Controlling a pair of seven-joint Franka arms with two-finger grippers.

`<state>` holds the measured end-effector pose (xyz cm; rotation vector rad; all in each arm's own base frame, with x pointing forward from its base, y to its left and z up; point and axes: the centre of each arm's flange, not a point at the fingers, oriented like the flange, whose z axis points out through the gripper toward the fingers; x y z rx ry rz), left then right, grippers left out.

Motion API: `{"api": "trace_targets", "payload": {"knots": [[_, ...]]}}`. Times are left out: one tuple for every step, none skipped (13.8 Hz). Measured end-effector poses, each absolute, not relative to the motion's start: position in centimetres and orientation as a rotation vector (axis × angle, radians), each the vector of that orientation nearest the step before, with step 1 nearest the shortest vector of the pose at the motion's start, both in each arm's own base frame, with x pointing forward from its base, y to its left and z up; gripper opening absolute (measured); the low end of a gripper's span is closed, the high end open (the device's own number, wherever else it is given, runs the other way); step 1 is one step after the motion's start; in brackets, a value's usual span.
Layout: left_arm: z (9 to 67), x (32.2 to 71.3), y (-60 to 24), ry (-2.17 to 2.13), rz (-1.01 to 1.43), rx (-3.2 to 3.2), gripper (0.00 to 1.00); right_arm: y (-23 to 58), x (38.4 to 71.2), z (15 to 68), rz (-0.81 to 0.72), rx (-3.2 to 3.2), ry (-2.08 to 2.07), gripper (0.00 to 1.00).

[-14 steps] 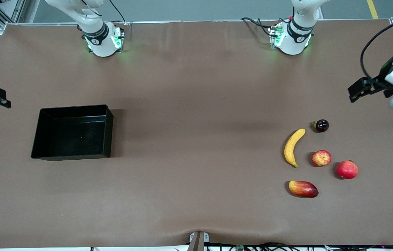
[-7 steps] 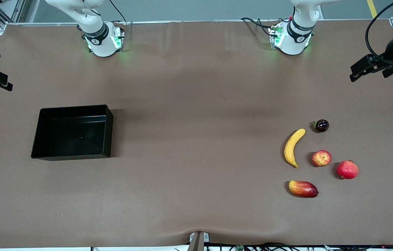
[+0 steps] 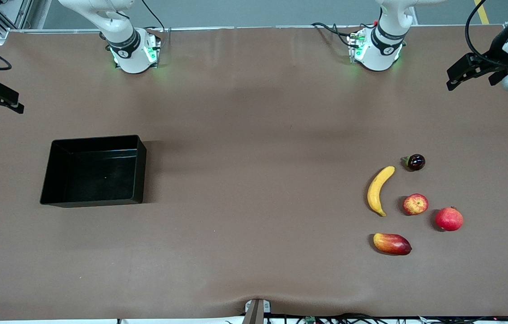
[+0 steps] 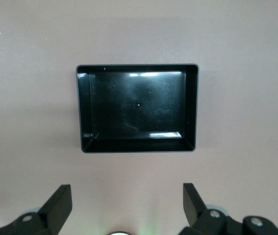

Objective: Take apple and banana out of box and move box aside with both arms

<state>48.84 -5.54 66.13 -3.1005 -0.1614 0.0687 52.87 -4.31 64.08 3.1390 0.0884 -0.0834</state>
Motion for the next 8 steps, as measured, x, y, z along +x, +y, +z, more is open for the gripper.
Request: {"api": "trace_targets", "payload": {"knots": [[66.0, 48.9, -5.4, -0.167, 0.07, -3.101, 1.0, -4.1, 52.7, 64.3, -0.078, 3.139, 0.097, 1.0], [65.9, 48.9, -5.2, -0.171, 0.071, -3.101, 1.0, -3.9, 52.6, 64.4, -0.074, 3.138, 0.103, 1.0], [65.7, 49.0, -5.1, -0.173, 0.074, -3.101, 1.0, -3.8, 52.5, 64.4, -0.072, 3.138, 0.106, 1.0], [65.6, 49.1, -5.0, -0.173, 0.075, -3.101, 1.0, -3.8, 52.6, 64.3, -0.067, 3.137, 0.107, 1.0], [65.5, 49.1, -4.9, -0.175, 0.076, -3.101, 1.0, -3.8, 52.6, 64.4, -0.06, 3.137, 0.106, 1.0], [65.5, 49.2, -4.6, -0.179, 0.077, -3.101, 1.0, -3.9, 52.7, 64.4, -0.053, 3.137, 0.104, 1.0], [65.5, 49.2, -4.2, -0.185, 0.077, -3.101, 1.0, -4.0, 52.7, 64.5, -0.048, 3.137, 0.103, 1.0], [65.5, 49.3, -4.0, -0.189, 0.075, -3.102, 1.0, -4.0, 52.7, 64.6, -0.046, 3.137, 0.105, 1.0]]}}
